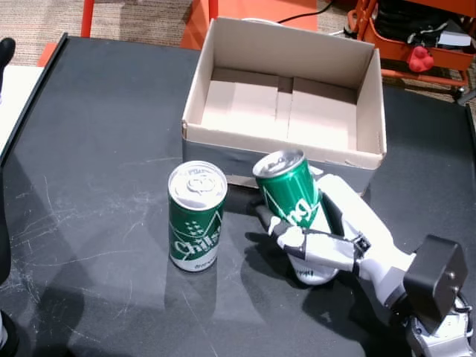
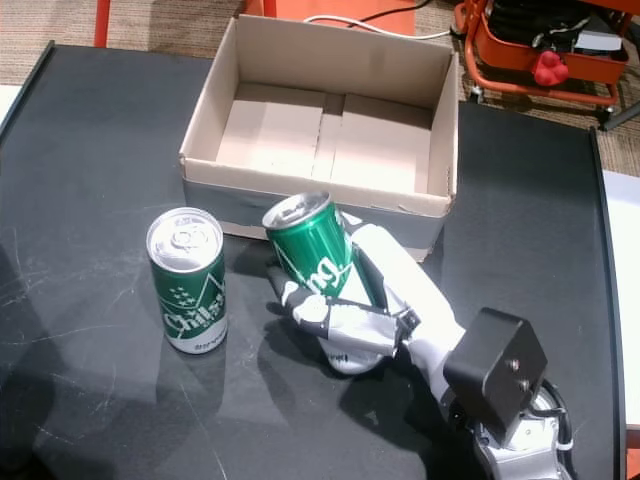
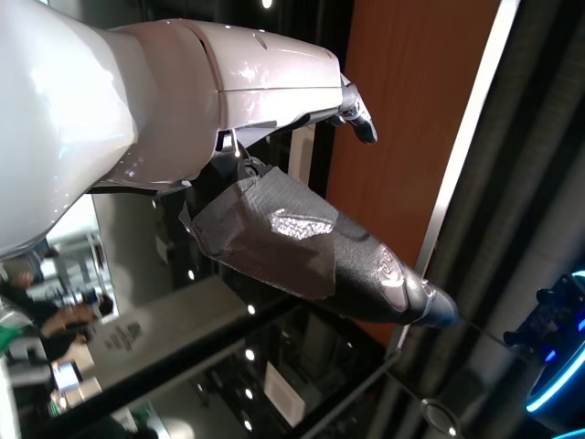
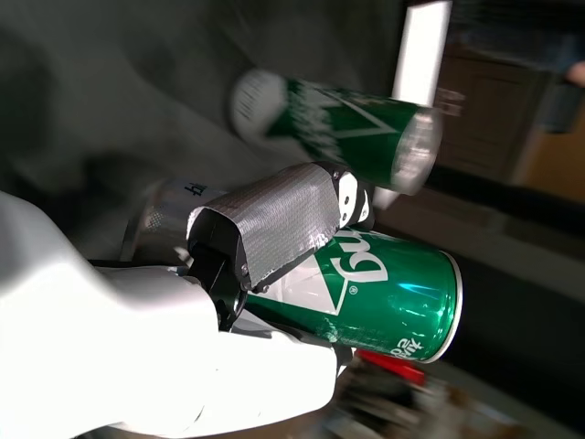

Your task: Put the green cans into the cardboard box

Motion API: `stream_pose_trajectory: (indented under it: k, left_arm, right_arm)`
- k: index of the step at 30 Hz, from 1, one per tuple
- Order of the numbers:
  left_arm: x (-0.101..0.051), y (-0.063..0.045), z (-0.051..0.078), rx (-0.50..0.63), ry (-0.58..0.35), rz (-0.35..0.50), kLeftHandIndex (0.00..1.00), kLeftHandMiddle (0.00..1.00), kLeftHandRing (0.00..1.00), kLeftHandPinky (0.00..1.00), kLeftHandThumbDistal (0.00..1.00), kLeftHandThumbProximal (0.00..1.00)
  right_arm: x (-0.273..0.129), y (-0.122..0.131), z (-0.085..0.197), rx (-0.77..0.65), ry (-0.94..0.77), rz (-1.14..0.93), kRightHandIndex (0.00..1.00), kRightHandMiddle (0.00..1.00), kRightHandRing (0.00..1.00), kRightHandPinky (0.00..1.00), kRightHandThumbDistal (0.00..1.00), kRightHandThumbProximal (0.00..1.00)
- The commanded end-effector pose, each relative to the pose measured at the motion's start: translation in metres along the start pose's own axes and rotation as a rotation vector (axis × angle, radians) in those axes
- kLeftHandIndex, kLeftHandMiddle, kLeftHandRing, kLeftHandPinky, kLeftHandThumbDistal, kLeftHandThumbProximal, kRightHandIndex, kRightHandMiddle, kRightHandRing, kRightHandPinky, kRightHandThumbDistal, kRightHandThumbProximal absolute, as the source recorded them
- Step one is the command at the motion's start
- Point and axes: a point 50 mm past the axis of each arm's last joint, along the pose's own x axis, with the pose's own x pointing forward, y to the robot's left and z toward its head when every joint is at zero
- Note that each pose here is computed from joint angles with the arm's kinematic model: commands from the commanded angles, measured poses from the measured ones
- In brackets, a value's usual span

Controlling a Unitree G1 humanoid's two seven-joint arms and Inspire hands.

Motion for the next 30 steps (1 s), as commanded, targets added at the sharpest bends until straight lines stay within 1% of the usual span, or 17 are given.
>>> stream_pose_trajectory:
  k: [1,3,4,5,6,7,10,12,13,14,17,19,23,24,25,28,30]
  left_arm:
    - [-0.001,0.001,-0.003,-0.019,0.006,-0.007,1.0,1.0,1.0,0.91,1.0,0.51]
    - [-0.001,0.001,-0.005,-0.025,0.002,-0.01,1.0,1.0,1.0,0.9,1.0,0.51]
    - [-0.001,0.001,-0.006,-0.026,0.001,-0.01,1.0,1.0,1.0,0.9,1.0,0.51]
    - [-0.001,0.001,-0.007,-0.027,0.002,-0.01,1.0,1.0,1.0,0.89,1.0,0.51]
    - [-0.001,0.002,-0.008,-0.022,0.001,-0.009,1.0,1.0,1.0,0.89,1.0,0.52]
    - [-0.001,0.002,-0.009,-0.015,-0.001,-0.006,1.0,1.0,1.0,0.89,1.0,0.54]
    - [-0.001,0.002,-0.011,-0.007,-0.009,-0.005,1.0,1.0,1.0,0.9,1.0,0.57]
    - [-0.002,0.002,-0.013,-0.01,-0.011,-0.003,1.0,1.0,1.0,0.9,1.0,0.57]
    - [-0.003,0.002,-0.014,-0.01,-0.012,0.0,1.0,1.0,1.0,0.9,1.0,0.56]
    - [-0.003,0.002,-0.015,-0.011,-0.014,0.001,1.0,1.0,1.0,0.89,1.0,0.56]
    - [-0.003,0.001,-0.018,-0.018,-0.021,0.0,1.0,1.0,1.0,0.89,1.0,0.57]
    - [-0.003,0.0,-0.019,-0.022,-0.019,0.001,1.0,1.0,1.0,0.89,1.0,0.56]
    - [-0.003,-0.001,-0.02,-0.019,-0.029,-0.003,1.0,1.0,1.0,0.91,1.0,0.58]
    - [-0.003,-0.002,-0.02,-0.016,-0.032,-0.005,1.0,1.0,1.0,0.91,1.0,0.59]
    - [-0.003,-0.002,-0.02,-0.014,-0.034,-0.006,1.0,1.0,1.0,0.92,1.0,0.59]
    - [-0.004,-0.004,-0.02,-0.034,-0.042,-0.003,1.0,1.0,1.0,0.9,1.0,0.54]
    - [-0.003,-0.005,-0.018,-0.028,-0.046,-0.004,1.0,1.0,1.0,0.9,1.0,0.56]
  right_arm:
    - [0.014,-0.021,0.025,-0.099,-0.161,-0.057,0.18,0.33,0.54,0.76,0.0,0.06]
    - [0.021,-0.032,0.04,-0.168,-0.247,-0.082,0.18,0.33,0.53,0.73,0.0,0.06]
    - [0.025,-0.037,0.047,-0.201,-0.281,-0.092,0.17,0.32,0.52,0.71,0.02,0.03]
    - [0.028,-0.042,0.054,-0.237,-0.31,-0.104,0.17,0.32,0.51,0.69,0.06,0.04]
    - [0.033,-0.047,0.062,-0.273,-0.342,-0.118,0.16,0.31,0.5,0.65,0.12,0.0]
    - [0.036,-0.052,0.07,-0.305,-0.374,-0.131,0.14,0.3,0.48,0.6,0.17,0.0]
    - [0.046,-0.063,0.09,-0.386,-0.451,-0.157,0.07,0.27,0.45,0.48,0.28,0.0]
    - [0.052,-0.071,0.103,-0.446,-0.501,-0.169,0.01,0.2,0.37,0.4,0.36,0.0]
    - [0.055,-0.075,0.11,-0.478,-0.523,-0.175,0.0,0.17,0.34,0.37,0.38,0.0]
    - [0.058,-0.078,0.115,-0.506,-0.54,-0.181,0.0,0.17,0.35,0.38,0.35,0.0]
    - [0.068,-0.087,0.13,-0.59,-0.573,-0.199,0.0,0.1,0.24,0.28,0.44,0.0]
    - [0.076,-0.093,0.136,-0.64,-0.563,-0.211,0.0,0.07,0.2,0.24,0.48,0.0]
    - [0.105,-0.101,0.137,-0.754,-0.433,-0.208,0.0,0.08,0.22,0.22,0.51,0.0]
    - [0.113,-0.103,0.137,-0.78,-0.38,-0.201,0.01,0.09,0.21,0.22,0.46,0.0]
    - [0.118,-0.105,0.136,-0.8,-0.337,-0.196,0.0,0.09,0.2,0.21,0.44,0.0]
    - [0.134,-0.107,0.132,-0.867,-0.192,-0.183,0.0,0.07,0.16,0.17,0.44,0.0]
    - [0.141,-0.106,0.128,-0.908,-0.113,-0.158,0.01,0.07,0.16,0.17,0.43,0.0]
